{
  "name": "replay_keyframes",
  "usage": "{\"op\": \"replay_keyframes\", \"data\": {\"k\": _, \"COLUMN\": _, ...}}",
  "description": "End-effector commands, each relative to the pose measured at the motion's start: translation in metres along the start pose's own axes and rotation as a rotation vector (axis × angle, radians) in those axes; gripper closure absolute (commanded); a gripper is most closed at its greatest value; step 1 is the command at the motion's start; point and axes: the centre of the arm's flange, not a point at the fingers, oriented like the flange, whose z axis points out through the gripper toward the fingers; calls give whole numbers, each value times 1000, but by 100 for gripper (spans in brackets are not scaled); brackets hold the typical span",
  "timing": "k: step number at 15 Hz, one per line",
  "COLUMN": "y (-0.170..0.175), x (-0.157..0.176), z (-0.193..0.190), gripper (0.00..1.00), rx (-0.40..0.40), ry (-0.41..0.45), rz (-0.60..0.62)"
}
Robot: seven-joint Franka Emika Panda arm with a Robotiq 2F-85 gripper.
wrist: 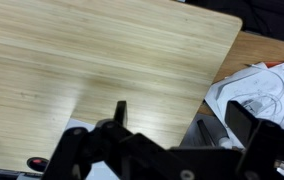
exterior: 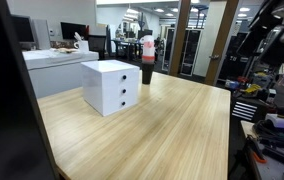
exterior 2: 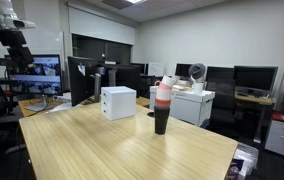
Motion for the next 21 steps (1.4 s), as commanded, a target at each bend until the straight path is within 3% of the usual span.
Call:
{"op": "replay_keyframes", "data": {"k": 1, "y": 0, "x": 0, "z": 0, "gripper": 0, "rx": 0, "ry": 0, "rz": 0}}
{"op": "replay_keyframes", "data": {"k": 10, "y": 2, "x": 0, "z": 1, "gripper": 0, "rx": 1, "ry": 23, "rz": -85}}
{"op": "replay_keyframes", "data": {"k": 11, "y": -1, "x": -1, "z": -1, "gripper": 0, "rx": -6, "ry": 4, "rz": -39}}
{"op": "replay_keyframes", "data": {"k": 21, "y": -1, "x": 0, "z": -1, "gripper": 0, "rx": -6, "ry": 4, "rz": -41}}
